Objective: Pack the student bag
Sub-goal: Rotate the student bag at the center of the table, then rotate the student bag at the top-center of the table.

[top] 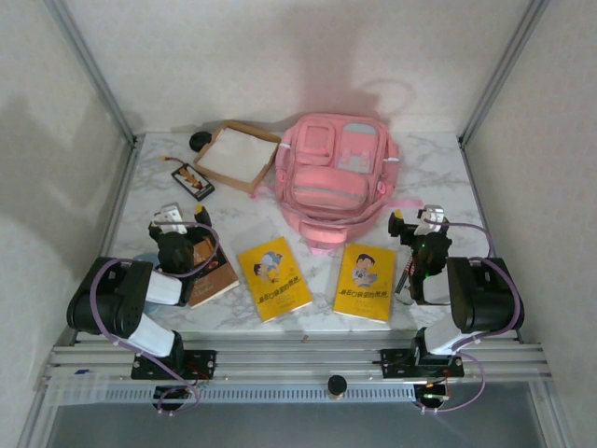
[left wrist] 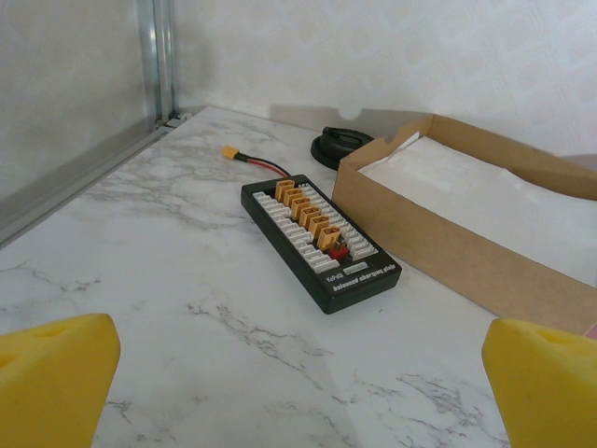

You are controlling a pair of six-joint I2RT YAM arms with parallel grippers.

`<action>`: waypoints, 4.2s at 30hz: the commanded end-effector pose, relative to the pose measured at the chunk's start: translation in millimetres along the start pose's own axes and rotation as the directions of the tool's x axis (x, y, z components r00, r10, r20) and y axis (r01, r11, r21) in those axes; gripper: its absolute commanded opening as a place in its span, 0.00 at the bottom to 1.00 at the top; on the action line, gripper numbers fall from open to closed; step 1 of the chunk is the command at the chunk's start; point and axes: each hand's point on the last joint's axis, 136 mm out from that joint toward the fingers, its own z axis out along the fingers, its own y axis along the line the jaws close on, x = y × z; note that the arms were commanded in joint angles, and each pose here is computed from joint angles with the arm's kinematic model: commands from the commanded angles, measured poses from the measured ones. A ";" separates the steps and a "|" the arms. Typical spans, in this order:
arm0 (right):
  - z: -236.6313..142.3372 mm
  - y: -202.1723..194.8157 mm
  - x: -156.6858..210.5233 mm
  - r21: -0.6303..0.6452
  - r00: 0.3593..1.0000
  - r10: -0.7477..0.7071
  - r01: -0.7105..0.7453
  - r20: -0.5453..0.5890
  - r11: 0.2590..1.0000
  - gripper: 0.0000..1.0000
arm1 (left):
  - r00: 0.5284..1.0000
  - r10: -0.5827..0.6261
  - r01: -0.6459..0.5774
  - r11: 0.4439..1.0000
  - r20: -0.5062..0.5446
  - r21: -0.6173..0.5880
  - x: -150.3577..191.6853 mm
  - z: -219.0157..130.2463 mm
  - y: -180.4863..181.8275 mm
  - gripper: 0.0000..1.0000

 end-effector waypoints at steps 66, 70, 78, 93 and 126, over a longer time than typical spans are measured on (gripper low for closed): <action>7.2 168.9 -19.8 -0.113 0.751 0.189 -0.332 -0.633 0.937 0.99 | 0.392 -0.532 0.766 0.640 -0.750 -0.053 37.3 -58.8 -257.1 0.86; 23.6 129.0 -20.8 -0.074 0.762 0.199 -0.308 -0.616 0.949 0.97 | 0.352 -0.503 0.747 0.660 -0.790 -0.087 60.5 -62.2 -280.1 0.83; 53.7 99.1 -10.9 -0.025 0.743 0.265 -0.355 -0.614 0.935 0.91 | 0.326 -0.522 0.669 0.716 -0.788 -0.198 108.9 -59.4 -288.1 0.73; 71.8 68.5 8.4 0.037 0.736 0.262 -0.307 -0.625 0.951 0.86 | 0.446 -0.557 0.486 0.808 -0.701 -0.332 139.3 -23.6 -248.9 0.40; 53.3 142.1 58.5 -0.751 0.742 -0.563 0.125 -0.363 0.648 0.57 | 0.508 -0.546 0.542 0.804 -0.666 -0.245 83.6 47.1 -200.9 0.00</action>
